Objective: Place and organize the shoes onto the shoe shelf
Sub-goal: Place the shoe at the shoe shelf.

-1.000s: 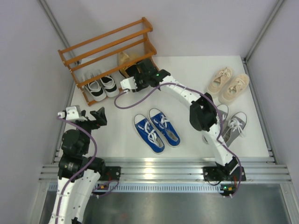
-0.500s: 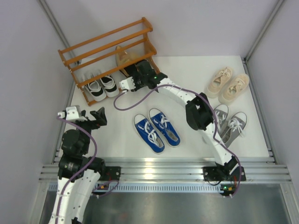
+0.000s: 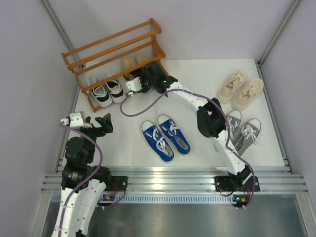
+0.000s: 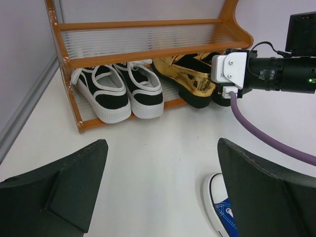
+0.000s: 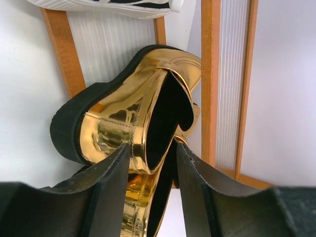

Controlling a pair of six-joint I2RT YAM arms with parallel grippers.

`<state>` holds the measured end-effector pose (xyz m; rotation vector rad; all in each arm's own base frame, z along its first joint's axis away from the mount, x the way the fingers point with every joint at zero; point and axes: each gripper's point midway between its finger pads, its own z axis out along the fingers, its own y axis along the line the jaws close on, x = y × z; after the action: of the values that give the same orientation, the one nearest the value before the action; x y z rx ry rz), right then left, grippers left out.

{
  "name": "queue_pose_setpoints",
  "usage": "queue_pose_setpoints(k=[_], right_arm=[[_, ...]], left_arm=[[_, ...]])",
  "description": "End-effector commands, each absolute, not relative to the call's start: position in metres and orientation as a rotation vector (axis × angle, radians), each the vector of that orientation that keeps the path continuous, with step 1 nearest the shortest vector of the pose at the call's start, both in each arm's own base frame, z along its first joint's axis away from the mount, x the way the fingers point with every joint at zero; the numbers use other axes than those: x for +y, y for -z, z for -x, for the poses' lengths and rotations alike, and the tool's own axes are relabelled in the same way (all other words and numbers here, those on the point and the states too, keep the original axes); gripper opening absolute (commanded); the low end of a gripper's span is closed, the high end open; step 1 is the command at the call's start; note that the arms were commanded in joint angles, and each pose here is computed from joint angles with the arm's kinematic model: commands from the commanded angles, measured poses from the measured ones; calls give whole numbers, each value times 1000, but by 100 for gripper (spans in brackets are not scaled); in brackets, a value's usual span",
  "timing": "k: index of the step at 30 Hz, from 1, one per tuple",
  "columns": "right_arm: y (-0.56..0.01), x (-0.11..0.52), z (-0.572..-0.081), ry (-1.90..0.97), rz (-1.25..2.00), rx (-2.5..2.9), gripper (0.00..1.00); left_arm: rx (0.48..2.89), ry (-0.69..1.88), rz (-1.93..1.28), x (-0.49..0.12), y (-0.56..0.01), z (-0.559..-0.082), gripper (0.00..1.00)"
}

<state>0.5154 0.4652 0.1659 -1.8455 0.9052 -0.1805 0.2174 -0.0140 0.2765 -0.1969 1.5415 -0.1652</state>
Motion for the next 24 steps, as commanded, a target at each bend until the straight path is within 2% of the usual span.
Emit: queue_pose_setpoints(k=[1,16,24], right_arm=[[-246,462,-519,244,1707,829,43],[-267,454,-469,-11,1725,916,52],[-291,426,-409,-265,1691,1102,62]], left_arm=[[1511,177,201,-14,-282,-217,98],[1509,189,194,-16,-283,-217,98],[1542,304,133,-40,-277,-226,98]])
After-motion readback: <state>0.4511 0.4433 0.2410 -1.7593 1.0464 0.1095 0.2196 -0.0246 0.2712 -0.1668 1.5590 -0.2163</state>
